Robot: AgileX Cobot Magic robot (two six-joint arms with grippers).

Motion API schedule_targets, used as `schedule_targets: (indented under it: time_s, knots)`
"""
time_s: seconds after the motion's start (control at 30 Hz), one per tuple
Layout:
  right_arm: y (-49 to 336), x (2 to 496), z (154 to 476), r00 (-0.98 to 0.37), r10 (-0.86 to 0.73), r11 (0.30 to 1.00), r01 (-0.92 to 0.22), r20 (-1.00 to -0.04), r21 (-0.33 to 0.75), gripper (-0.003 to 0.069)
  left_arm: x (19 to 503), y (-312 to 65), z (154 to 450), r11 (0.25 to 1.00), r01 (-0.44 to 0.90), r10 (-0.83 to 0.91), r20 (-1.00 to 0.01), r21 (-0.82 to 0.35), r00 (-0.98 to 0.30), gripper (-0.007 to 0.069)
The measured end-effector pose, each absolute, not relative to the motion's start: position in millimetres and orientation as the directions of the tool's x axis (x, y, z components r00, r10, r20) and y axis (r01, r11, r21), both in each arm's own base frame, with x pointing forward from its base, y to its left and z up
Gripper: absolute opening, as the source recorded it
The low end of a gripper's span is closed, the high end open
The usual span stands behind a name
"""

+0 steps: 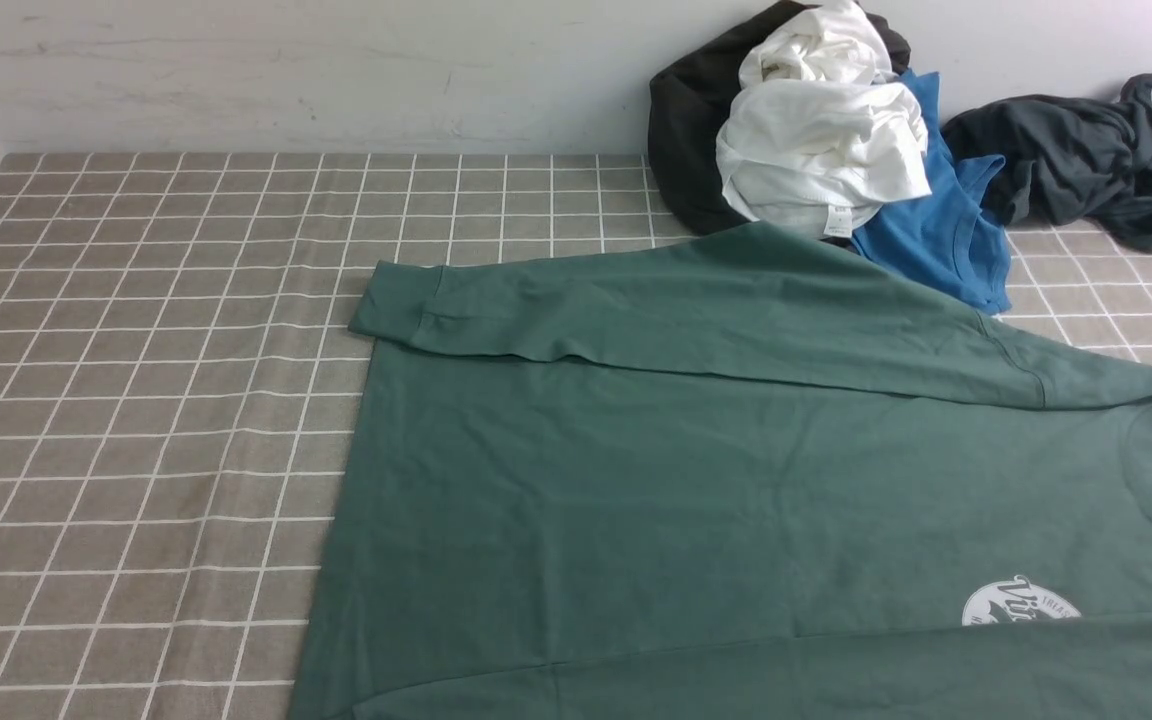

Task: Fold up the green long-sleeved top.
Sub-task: Use the left arm to clamp the cuff closest to it

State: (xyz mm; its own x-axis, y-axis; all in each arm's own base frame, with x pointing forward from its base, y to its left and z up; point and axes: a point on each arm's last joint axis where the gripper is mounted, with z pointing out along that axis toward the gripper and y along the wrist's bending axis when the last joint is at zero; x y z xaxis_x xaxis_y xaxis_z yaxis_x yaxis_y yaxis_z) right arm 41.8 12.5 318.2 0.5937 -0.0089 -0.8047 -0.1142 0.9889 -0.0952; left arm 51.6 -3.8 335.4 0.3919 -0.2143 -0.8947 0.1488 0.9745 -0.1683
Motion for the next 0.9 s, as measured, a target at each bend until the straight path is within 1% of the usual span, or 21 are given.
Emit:
schedule_targets:
  time_s: [0.1, 0.13, 0.17, 0.2, 0.27, 0.3, 0.33, 0.37, 0.4, 0.43, 0.47, 0.5, 0.53, 0.57, 0.6, 0.63, 0.67, 0.73, 0.77, 0.87, 0.9]
  knots:
    - [8.9, 61.9, 353.8, 0.466, -0.034, 0.994, -0.077, -0.884, -0.079, -0.0014, 77.5, -5.9, 358.4, 0.983, 0.111, -0.166, -0.960, -0.144, 0.225, -0.0007]
    - [7.6, 72.6, 361.5, 0.399, -0.042, 0.995, -0.064, -0.916, -0.073, -0.0014, 94.3, -7.0, 359.0, 0.985, 0.094, -0.155, -0.979, -0.143, 0.130, -0.0007]
    - [7.1, 77.3, 363.7, 0.369, -0.044, 0.996, -0.059, -0.928, -0.071, -0.0014, 99.6, -7.4, 359.5, 0.986, 0.087, -0.152, -0.984, -0.144, 0.089, -0.0007]
    - [4.8, 97.4, 367.6, 0.226, -0.052, 0.997, -0.036, -0.973, -0.062, -0.0014, 125.5, -9.1, 348.5, 0.987, 0.059, -0.146, -0.985, -0.152, -0.089, -0.0007]
    - [2.7, 123.7, 357.2, 0.028, -0.046, 0.999, -0.016, -0.999, -0.047, -0.0013, 147.0, -11.1, 325.8, 0.987, -0.014, -0.157, -0.945, -0.160, -0.287, -0.0007]
    - [2.0, 130.9, 351.7, -0.041, -0.040, 0.999, -0.009, -0.998, -0.039, -0.0013, 152.6, -12.3, 317.1, 0.982, 0.006, -0.171, -0.907, -0.188, -0.385, -0.0007]
    - [0.7, 145.6, 334.5, -0.210, -0.028, 0.999, 0.008, -0.977, -0.031, -0.0013, 163.9, -14.5, 296.6, 0.980, -0.032, -0.184, -0.829, -0.197, -0.528, -0.0007]
    - [0.3, 151.9, 323.5, -0.309, -0.019, 1.000, 0.017, -0.951, -0.025, -0.0013, 167.5, -16.5, 283.6, 0.977, -0.043, -0.189, -0.750, -0.210, -0.634, -0.0007]
    - [0.9, 157.0, 312.2, -0.404, -0.007, 1.000, 0.021, -0.915, -0.017, -0.0013, 170.9, -18.6, 272.7, 0.977, -0.049, -0.181, -0.694, -0.206, -0.697, -0.0007]
    - [3.3, 162.9, 296.3, -0.531, -0.008, 1.000, 0.013, -0.847, -0.018, -0.0013, 174.6, -22.2, 257.8, 0.975, -0.048, -0.169, -0.582, -0.217, -0.796, -0.0006]
    - [6.5, 166.1, 287.0, -0.599, -0.011, 1.000, -0.002, -0.800, -0.012, -0.0013, 176.5, -24.9, 249.0, 0.976, -0.030, -0.142, -0.519, -0.218, -0.843, -0.0003]
    - [13.9, 171.6, 273.0, -0.687, -0.054, 0.998, -0.056, -0.725, -0.021, -0.0012, 179.5, -29.4, 236.0, 0.973, -0.008, -0.107, -0.420, -0.232, -0.901, 0.0004]
    - [19.4, 174.8, 266.0, -0.720, -0.089, 0.995, -0.099, -0.688, -0.026, -0.0011, 181.3, -32.7, 229.9, 0.967, 0.009, -0.089, -0.374, -0.253, -0.923, 0.0015]
    - [21.2, 175.4, 264.2, -0.728, -0.095, 0.994, -0.110, -0.678, -0.021, -0.0011, 181.7, -32.8, 228.3, 0.968, 0.018, -0.077, -0.366, -0.249, -0.928, 0.0018]
    - [34.0, 181.3, 254.6, -0.750, -0.186, 0.976, -0.213, -0.634, -0.034, -0.0012, 185.4, -39.2, 218.4, 0.959, 0.071, -0.018, -0.309, -0.274, -0.951, 0.0050]
    - [36.0, 183.0, 251.7, -0.757, -0.198, 0.973, -0.227, -0.622, -0.034, -0.0012, 185.8, -40.4, 217.3, 0.956, 0.074, -0.015, -0.302, -0.282, -0.953, 0.0060]
    - [51.0, 189.1, 243.4, -0.754, -0.283, 0.944, -0.328, -0.593, -0.034, -0.0012, 189.3, -47.1, 208.8, 0.948, 0.123, 0.041, -0.270, -0.295, -0.962, 0.0109]
    - [65.5, 194.6, 236.9, -0.737, -0.353, 0.910, -0.414, -0.576, -0.028, -0.0012, 192.1, -54.8, 200.8, 0.940, 0.155, 0.083, -0.238, -0.305, -0.968, 0.0161]
    - [74.6, 197.9, 231.7, -0.731, -0.387, 0.890, -0.456, -0.562, -0.019, -0.0012, 194.1, -60.5, 195.0, 0.937, 0.175, 0.111, -0.217, -0.304, -0.970, 0.0219]
    - [90.1, 205.4, 221.4, -0.716, -0.452, 0.849, -0.529, -0.532, -0.011, -0.0012, 198.8, -73.9, 180.8, 0.939, 0.184, 0.135, -0.181, -0.290, -0.974, 0.0328]
    - [92.4, 206.8, 219.2, -0.713, -0.466, 0.840, -0.542, -0.524, -0.010, -0.0011, 199.6, -76.8, 177.4, 0.941, 0.185, 0.139, -0.174, -0.284, -0.975, 0.0343]
